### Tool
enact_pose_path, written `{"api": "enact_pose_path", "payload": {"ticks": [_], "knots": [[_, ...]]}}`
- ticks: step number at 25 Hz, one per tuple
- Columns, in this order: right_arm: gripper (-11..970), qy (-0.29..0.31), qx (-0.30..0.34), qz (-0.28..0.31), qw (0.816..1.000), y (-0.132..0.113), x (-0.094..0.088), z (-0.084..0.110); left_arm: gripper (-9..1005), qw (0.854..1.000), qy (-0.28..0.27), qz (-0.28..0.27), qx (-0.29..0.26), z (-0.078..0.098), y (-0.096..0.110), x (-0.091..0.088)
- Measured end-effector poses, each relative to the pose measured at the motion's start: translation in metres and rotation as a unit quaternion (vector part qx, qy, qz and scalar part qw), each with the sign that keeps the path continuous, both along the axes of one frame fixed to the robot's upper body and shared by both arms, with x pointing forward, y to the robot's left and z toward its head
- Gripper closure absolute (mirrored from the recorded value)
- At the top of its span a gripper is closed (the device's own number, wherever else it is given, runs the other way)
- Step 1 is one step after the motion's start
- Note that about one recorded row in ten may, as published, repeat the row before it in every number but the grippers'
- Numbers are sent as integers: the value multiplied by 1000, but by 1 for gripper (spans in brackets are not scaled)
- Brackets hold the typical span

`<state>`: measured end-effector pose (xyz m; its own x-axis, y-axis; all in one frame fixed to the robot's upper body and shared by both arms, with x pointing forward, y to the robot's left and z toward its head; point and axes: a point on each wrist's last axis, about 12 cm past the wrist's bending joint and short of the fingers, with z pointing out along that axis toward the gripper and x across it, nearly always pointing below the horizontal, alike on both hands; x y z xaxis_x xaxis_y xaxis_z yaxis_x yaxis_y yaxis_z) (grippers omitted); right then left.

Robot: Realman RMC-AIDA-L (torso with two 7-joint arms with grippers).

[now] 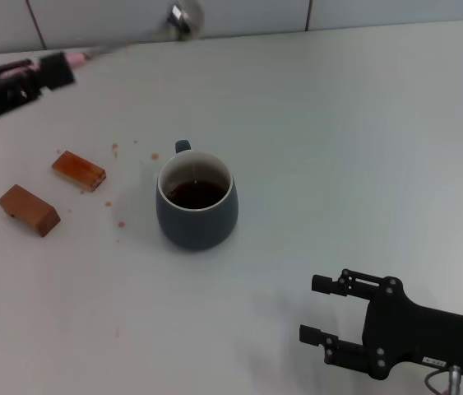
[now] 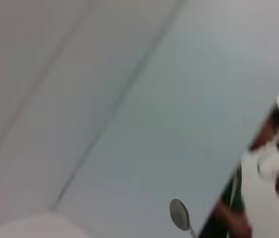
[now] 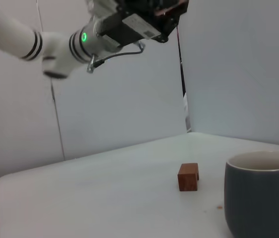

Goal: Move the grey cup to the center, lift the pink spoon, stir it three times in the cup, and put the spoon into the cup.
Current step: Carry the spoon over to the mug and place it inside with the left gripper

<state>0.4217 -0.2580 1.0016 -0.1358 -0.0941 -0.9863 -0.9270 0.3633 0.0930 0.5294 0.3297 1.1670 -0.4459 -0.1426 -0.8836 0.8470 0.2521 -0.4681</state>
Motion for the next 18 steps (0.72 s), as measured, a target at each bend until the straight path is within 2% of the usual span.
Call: {"api": "enact_pose_path", "payload": {"ticks": [2, 4, 6, 7, 10, 12, 13, 15, 16, 17, 18], "knots": [[283, 1, 4, -2, 1000, 1, -1, 0, 859, 999, -15, -19, 36, 8, -4, 2], [283, 2, 5, -2, 1000, 1, -2, -1, 859, 993, -40, -49, 94, 20, -13, 3], [283, 3, 6, -3, 1000, 2, -2, -1, 859, 993, -40, -49, 94, 20, -13, 3], [283, 4, 5, -5, 1000, 2, -2, -1, 859, 984, -63, -74, 151, 31, -23, 2], [283, 7, 3, -7, 1000, 2, -2, -2, 859, 978, -74, -84, 177, 35, -29, 1], [283, 8, 3, -8, 1000, 2, -2, -3, 859, 954, -96, -83, 272, 44, -43, 2], [283, 8, 3, -8, 1000, 2, -2, -3, 859, 954, -96, -83, 272, 44, -43, 2], [283, 9, 3, -9, 1000, 2, -3, -3, 859, 939, -104, -81, 317, 48, -53, 6], [283, 9, 3, -9, 1000, 2, -3, -3, 859, 939, -104, -81, 317, 48, -53, 6], [283, 9, 3, -9, 1000, 1, -3, -3, 859, 928, -109, -81, 347, 50, -63, 11], [283, 9, 3, -9, 1000, 1, -3, -3, 859, 928, -109, -81, 347, 50, -63, 11]]}}
